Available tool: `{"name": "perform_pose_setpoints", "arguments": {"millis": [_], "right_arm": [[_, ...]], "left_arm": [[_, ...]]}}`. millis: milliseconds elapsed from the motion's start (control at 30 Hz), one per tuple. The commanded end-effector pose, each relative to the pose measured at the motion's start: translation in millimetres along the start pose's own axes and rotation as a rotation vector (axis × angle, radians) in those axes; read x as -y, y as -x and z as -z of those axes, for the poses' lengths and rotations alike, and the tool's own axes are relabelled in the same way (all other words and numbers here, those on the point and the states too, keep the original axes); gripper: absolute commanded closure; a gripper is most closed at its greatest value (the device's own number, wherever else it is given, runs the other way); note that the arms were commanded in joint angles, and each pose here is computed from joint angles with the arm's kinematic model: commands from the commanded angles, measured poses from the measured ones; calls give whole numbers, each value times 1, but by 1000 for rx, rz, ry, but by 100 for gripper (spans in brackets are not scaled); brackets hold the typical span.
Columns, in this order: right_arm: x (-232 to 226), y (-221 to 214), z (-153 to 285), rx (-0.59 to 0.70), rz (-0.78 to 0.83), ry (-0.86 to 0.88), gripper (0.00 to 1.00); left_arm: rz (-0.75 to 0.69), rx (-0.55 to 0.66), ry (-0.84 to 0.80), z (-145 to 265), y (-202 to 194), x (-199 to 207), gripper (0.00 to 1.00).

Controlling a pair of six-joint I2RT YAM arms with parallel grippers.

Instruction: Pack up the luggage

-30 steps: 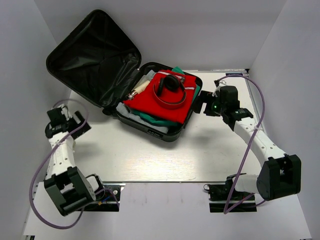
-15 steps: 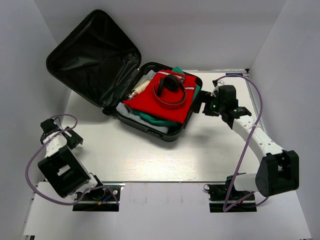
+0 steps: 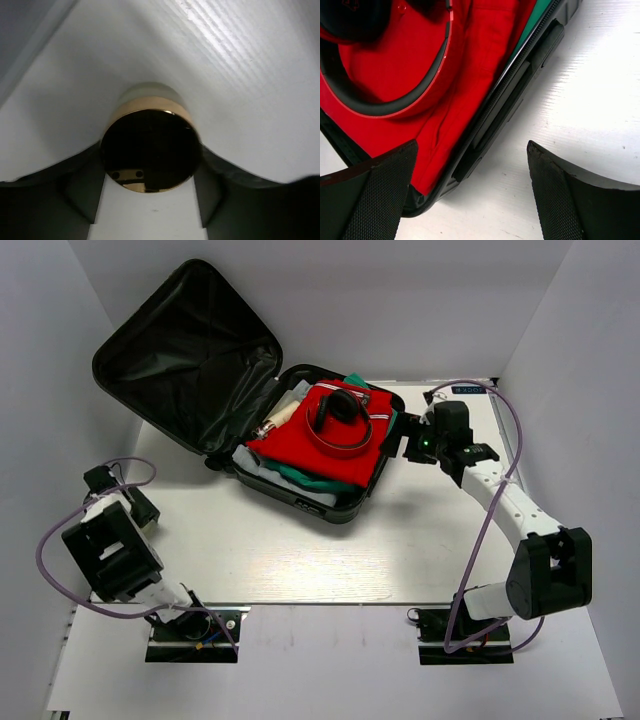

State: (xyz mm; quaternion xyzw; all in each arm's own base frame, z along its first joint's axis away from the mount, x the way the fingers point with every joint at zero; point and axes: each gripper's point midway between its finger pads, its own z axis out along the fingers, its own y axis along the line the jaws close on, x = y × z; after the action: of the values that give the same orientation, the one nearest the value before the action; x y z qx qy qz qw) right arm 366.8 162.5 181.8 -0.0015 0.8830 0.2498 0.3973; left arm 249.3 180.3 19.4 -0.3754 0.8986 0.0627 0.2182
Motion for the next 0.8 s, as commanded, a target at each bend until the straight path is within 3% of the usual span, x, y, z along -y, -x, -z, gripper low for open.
{"name": "perform_pose_setpoints", "arguments": {"millis": [0, 33, 67, 133, 167, 200, 433, 567, 600, 767], "right_arm": [[-5, 24, 5, 69, 10, -9, 10], [-2, 23, 6, 69, 11, -20, 10], [-1, 25, 9, 80, 16, -29, 10], [3, 24, 10, 85, 22, -47, 10], [3, 23, 11, 87, 22, -50, 10], [3, 25, 13, 95, 22, -50, 10], [10, 11, 17, 101, 11, -65, 10], [15, 3, 21, 89, -1, -77, 10], [13, 3, 21, 100, 1, -70, 10], [15, -2, 26, 106, -1, -70, 10]], "left_arm": [[-52, 73, -1, 4, 28, 4, 35], [-57, 73, -9, 5, 32, 7, 42], [-59, 54, -14, 9, 30, 8, 56], [-68, 62, -32, 16, 33, 12, 69], [-80, 67, -37, 19, 33, 15, 81], [-98, 98, -48, 27, 38, 20, 84], [-244, 189, -136, 68, 38, 58, 99], [-315, 308, -358, 117, 39, 117, 100], [-355, 352, -496, 142, 34, 148, 100], [-488, 450, -729, 188, 25, 225, 100]]}}
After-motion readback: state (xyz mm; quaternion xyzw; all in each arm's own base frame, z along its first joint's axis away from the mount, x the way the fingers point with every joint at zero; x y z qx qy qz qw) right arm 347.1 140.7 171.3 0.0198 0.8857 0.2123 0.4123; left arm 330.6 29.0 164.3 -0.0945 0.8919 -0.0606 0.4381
